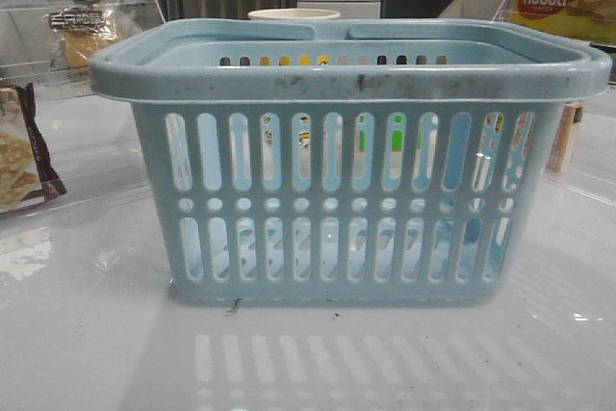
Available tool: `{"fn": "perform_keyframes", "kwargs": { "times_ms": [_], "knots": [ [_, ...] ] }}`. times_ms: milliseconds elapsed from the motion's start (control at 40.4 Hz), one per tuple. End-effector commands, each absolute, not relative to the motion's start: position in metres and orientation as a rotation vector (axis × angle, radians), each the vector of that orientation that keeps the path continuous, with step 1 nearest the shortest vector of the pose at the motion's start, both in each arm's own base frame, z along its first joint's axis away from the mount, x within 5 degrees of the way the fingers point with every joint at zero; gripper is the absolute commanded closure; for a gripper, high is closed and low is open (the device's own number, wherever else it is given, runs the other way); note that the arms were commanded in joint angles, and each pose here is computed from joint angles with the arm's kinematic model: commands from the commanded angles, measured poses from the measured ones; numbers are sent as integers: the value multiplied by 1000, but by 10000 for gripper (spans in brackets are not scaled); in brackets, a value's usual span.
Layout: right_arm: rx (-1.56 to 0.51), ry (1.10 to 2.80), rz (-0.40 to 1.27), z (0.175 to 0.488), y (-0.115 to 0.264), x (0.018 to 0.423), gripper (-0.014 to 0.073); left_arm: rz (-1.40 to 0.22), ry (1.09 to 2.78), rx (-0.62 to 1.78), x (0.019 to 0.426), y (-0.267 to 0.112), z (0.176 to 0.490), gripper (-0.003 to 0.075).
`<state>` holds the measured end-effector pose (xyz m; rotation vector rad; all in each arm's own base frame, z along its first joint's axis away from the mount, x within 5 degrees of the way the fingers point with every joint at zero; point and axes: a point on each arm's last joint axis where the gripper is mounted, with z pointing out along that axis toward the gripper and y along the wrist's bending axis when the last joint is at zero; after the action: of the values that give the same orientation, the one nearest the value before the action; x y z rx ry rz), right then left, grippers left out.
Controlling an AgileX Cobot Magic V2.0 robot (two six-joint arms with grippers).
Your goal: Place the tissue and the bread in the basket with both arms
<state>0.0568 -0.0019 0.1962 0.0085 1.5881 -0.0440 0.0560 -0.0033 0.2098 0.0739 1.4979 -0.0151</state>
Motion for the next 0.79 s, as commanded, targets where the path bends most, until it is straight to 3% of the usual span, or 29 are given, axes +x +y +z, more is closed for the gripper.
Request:
{"fn": "perform_keyframes", "kwargs": {
  "times_ms": [0, 768],
  "knots": [
    [10, 1479, -51, 205, -2, 55, 539, -14, 1394, 64, 54, -3, 219, 629],
    [9, 1407, -52, 212, -2, 54, 539, -13, 1354, 61, 53, -3, 223, 629]
  ]
}}
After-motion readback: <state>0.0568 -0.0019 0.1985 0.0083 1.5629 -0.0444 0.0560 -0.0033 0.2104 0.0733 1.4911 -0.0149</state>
